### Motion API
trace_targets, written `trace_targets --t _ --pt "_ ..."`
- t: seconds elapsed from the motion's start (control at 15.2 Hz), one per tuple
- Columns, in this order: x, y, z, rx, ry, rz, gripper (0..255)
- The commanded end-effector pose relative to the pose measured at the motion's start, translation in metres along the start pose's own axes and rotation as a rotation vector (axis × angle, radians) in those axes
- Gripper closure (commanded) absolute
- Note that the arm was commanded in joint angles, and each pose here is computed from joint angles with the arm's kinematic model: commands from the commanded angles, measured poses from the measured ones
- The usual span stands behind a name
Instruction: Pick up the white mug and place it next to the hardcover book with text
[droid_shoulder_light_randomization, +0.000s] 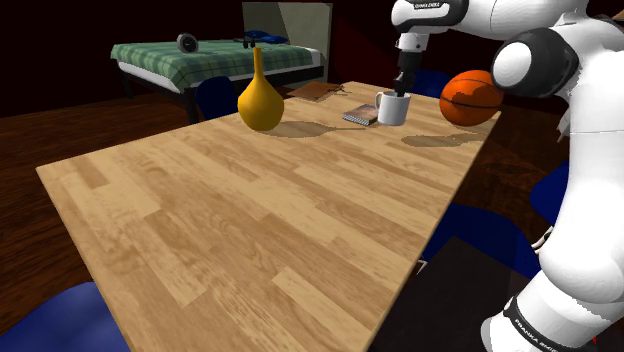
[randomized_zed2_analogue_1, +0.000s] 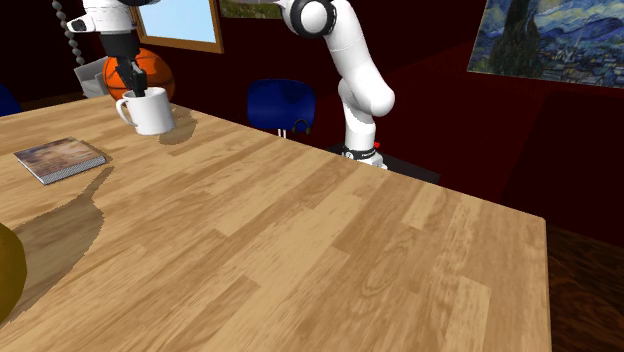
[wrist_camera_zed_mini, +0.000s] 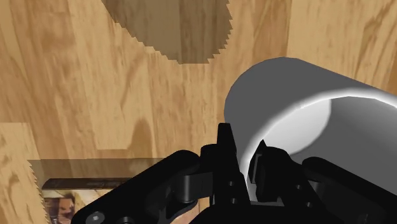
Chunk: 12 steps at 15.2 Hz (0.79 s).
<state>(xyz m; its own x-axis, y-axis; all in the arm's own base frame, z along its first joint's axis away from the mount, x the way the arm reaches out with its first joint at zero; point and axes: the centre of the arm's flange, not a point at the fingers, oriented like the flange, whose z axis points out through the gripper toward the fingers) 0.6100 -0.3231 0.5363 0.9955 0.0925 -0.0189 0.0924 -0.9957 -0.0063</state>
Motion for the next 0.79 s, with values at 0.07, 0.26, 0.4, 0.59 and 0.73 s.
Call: trace_targets --t 0.07,0.26,0.4,0.59,0.73 --pt "0.0 0.0 0.017 -0.001 0.001 0.0 255" --pt "0.001 0.0 0.033 -0.001 0.001 0.0 255" --pt "0.001 0.0 0.043 -0.001 0.001 0.0 255" --pt "0.001 0.0 0.059 -0.001 0.001 0.0 255" --pt "0.001 0.0 0.062 -0.001 0.001 0.0 255"
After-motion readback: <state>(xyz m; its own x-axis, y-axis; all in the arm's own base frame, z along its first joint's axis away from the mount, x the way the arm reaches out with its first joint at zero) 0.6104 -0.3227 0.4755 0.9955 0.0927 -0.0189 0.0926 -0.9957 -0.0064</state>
